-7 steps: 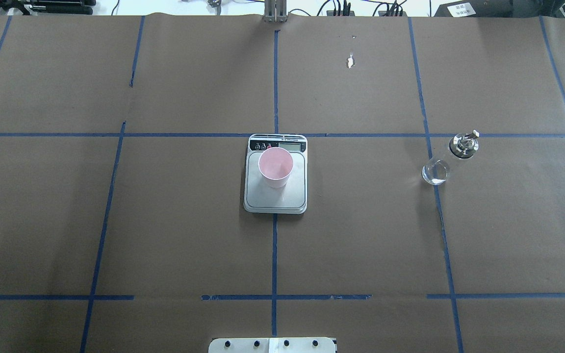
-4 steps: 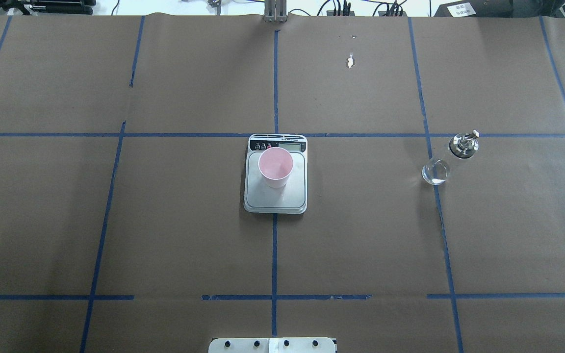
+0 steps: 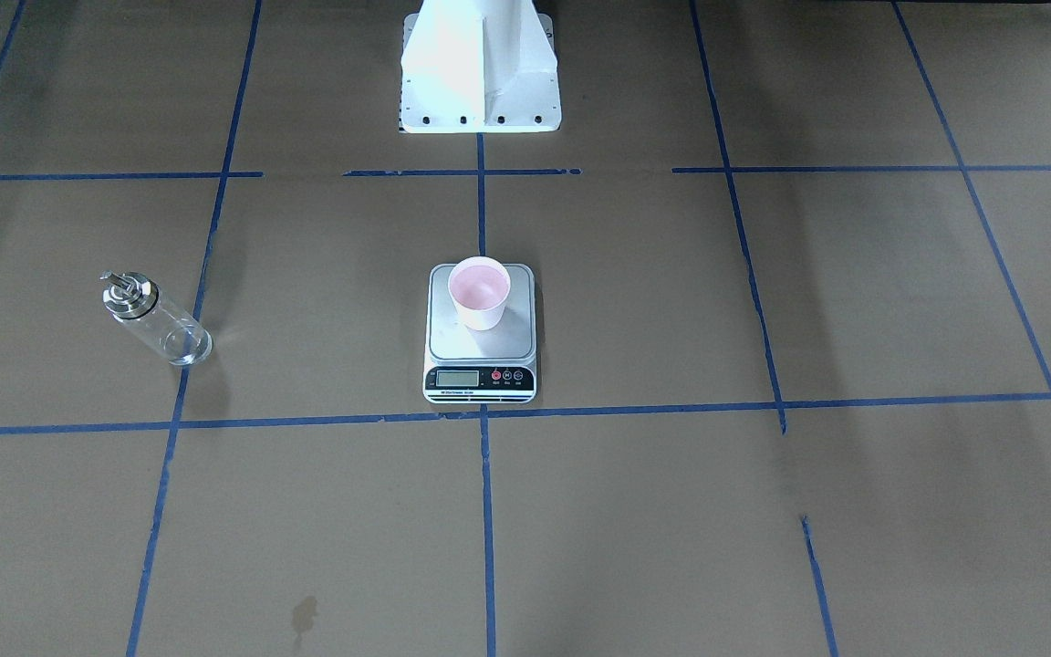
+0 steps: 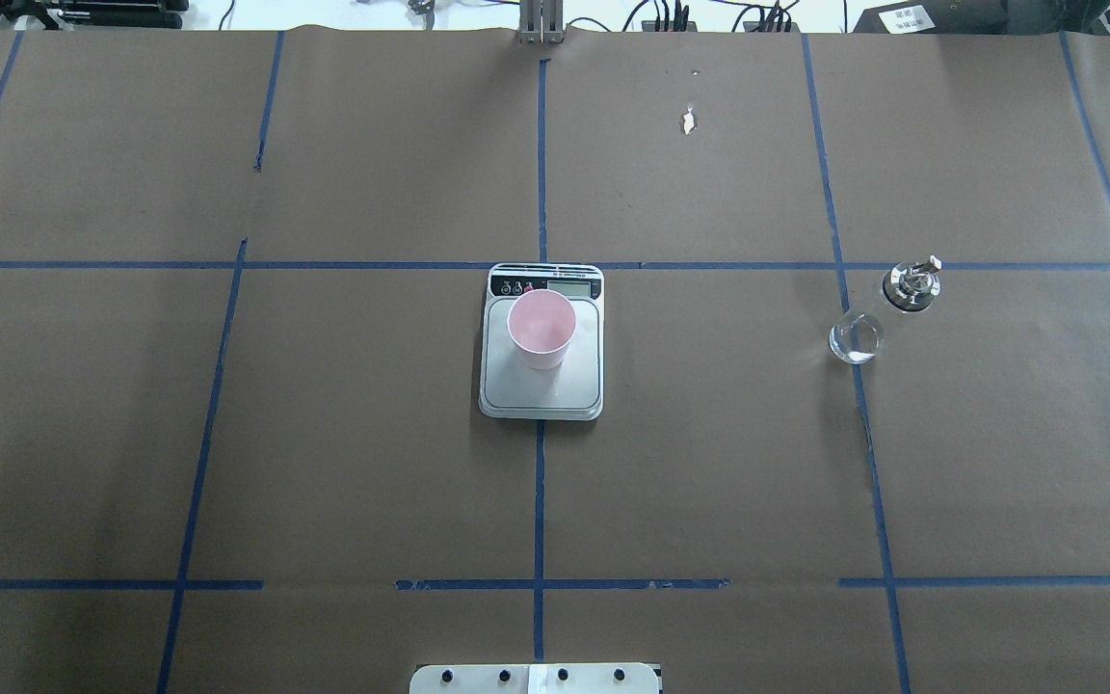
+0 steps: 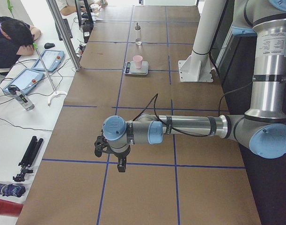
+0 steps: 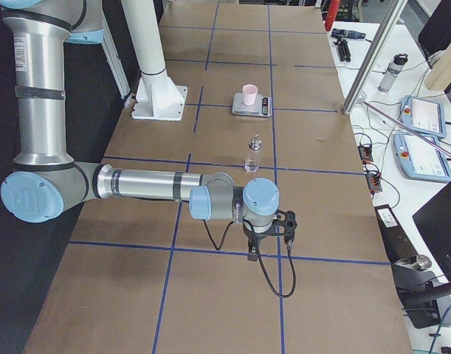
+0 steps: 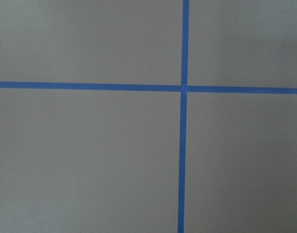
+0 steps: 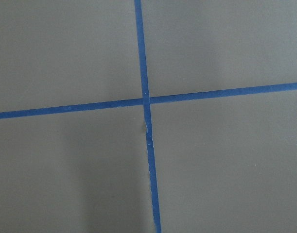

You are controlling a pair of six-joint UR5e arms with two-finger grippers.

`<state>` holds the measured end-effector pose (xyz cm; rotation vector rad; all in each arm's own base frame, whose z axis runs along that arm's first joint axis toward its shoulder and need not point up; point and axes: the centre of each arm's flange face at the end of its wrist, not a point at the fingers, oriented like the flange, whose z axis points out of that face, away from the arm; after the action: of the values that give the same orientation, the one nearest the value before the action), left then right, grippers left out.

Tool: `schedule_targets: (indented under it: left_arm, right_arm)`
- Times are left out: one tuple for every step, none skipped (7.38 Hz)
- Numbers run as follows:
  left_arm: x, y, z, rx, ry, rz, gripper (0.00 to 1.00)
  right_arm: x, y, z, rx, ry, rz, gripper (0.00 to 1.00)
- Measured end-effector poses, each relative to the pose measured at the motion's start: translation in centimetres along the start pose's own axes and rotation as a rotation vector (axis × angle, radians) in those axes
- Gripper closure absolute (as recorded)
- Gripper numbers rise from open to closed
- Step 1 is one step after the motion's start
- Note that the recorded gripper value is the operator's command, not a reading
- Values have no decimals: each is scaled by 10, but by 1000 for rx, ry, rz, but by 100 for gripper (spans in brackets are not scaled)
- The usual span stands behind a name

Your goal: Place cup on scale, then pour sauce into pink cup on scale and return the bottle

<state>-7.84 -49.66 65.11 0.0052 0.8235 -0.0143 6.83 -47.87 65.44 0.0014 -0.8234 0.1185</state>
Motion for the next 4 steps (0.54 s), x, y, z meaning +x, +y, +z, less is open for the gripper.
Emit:
schedule_targets:
  left_arm:
    - [1, -6, -1, 2, 0, 2, 0]
    - [2, -8, -2, 3, 1, 3, 0]
    - [2, -10, -2, 3, 1, 4, 0]
    - [2, -10, -2, 4, 1, 5, 0]
  right_arm:
    - [0, 0, 0, 0, 0, 1, 0]
    - [0, 0, 0, 0, -1, 1, 0]
    - [0, 0, 0, 1, -1, 0, 0]
    - [-1, -1, -1, 1, -1, 0, 0]
